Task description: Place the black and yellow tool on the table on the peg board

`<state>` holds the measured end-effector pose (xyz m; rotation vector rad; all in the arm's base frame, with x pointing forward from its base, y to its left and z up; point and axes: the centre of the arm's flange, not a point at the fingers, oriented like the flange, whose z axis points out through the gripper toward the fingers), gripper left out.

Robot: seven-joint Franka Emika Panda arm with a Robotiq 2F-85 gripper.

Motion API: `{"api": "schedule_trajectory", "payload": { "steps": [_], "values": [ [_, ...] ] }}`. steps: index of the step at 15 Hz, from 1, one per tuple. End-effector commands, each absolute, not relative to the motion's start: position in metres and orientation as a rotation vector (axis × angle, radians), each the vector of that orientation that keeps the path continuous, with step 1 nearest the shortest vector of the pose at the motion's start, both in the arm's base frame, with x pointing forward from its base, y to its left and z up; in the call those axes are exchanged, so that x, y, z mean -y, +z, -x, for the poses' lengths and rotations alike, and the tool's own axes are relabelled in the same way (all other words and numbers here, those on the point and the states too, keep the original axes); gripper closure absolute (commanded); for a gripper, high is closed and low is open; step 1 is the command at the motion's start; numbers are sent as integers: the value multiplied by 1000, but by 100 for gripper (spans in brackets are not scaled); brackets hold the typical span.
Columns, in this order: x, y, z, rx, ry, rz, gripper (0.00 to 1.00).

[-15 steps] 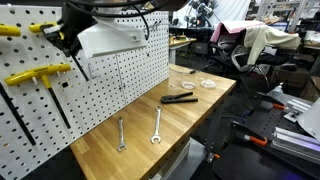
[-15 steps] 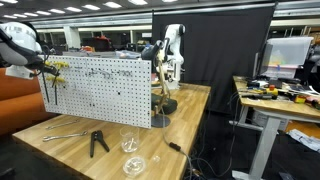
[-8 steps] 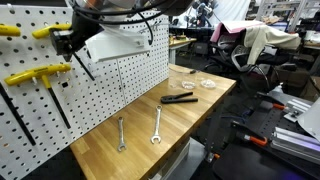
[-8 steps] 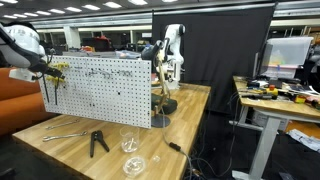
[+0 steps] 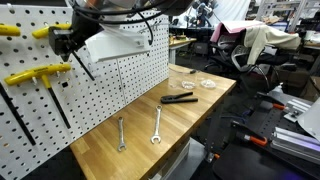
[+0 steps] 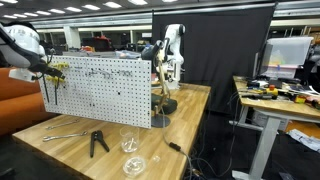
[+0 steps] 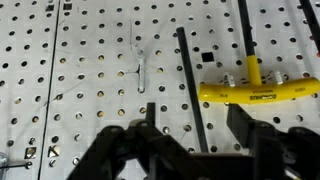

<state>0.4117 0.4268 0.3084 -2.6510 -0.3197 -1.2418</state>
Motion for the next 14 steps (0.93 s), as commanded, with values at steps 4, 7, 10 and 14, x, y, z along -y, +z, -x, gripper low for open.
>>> {"api": "schedule_trajectory", "payload": {
  "steps": [4,7,10,14],
  "values": [
    [-428,320,-403,339,-1225,2656,0],
    [-433,327,-390,408,-1177,2682,0],
    [-436,332,-382,476,-1139,2709,0],
    [-438,355,-380,550,-1153,2714,0]
  ]
}}
